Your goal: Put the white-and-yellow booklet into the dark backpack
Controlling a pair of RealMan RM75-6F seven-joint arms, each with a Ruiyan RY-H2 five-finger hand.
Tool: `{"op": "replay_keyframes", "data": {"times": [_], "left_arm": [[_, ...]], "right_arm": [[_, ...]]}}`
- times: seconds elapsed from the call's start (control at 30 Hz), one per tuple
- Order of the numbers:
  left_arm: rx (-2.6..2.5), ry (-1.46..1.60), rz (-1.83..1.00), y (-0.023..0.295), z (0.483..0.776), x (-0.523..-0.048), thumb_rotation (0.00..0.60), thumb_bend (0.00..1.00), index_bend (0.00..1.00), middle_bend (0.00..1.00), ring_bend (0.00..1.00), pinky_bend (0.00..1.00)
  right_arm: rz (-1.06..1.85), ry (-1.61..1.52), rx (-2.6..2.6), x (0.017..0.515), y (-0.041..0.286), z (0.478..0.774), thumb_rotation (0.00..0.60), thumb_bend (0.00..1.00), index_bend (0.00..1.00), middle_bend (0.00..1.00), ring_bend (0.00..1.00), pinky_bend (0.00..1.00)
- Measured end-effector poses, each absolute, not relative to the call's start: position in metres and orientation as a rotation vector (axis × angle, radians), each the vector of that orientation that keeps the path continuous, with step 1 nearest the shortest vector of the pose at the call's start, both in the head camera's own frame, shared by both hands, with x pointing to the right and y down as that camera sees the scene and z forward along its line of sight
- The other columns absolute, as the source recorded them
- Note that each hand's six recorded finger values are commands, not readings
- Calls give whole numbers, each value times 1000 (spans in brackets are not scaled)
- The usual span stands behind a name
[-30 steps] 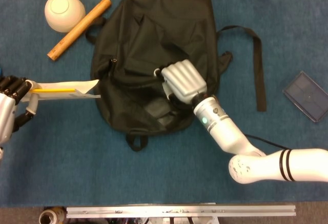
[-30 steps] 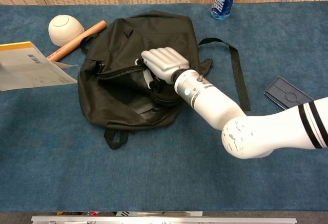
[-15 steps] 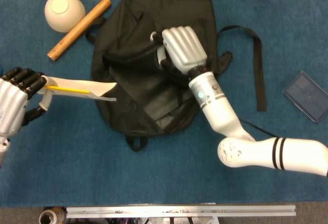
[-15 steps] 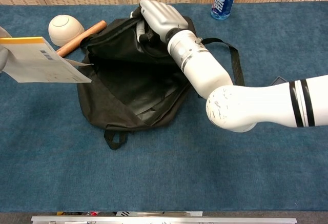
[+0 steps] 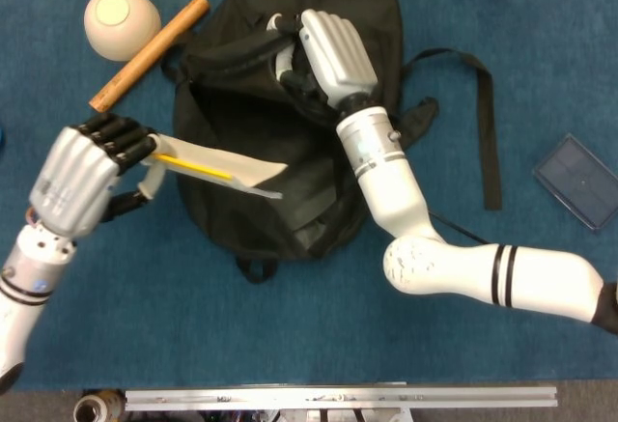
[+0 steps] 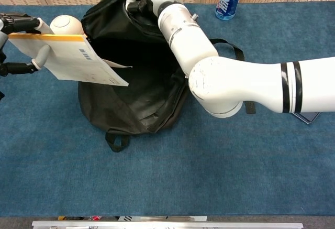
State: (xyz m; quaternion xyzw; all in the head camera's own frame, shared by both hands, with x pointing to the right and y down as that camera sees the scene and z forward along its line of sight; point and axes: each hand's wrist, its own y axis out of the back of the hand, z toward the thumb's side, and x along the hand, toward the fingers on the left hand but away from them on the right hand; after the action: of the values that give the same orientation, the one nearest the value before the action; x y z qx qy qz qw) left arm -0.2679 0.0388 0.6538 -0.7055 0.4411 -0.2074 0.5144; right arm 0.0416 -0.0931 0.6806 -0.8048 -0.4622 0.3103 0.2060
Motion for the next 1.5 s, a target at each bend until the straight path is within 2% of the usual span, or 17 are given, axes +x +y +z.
{"op": "replay_keyframes", "data": {"times": [0.67,1.5], "left_arm": [[-1758,1070,-354,18,660,-201,600,325,769,658,508,504],[-1717,1156,-384,19,706,-173,600,325,778,687,525,503]], "right_arm": [[873,-1402,-2386,28,-95,680,600,882,721,634,647,805],[843,-1515,-2497,26,-105,670,600,881,721,634,651,805]]}}
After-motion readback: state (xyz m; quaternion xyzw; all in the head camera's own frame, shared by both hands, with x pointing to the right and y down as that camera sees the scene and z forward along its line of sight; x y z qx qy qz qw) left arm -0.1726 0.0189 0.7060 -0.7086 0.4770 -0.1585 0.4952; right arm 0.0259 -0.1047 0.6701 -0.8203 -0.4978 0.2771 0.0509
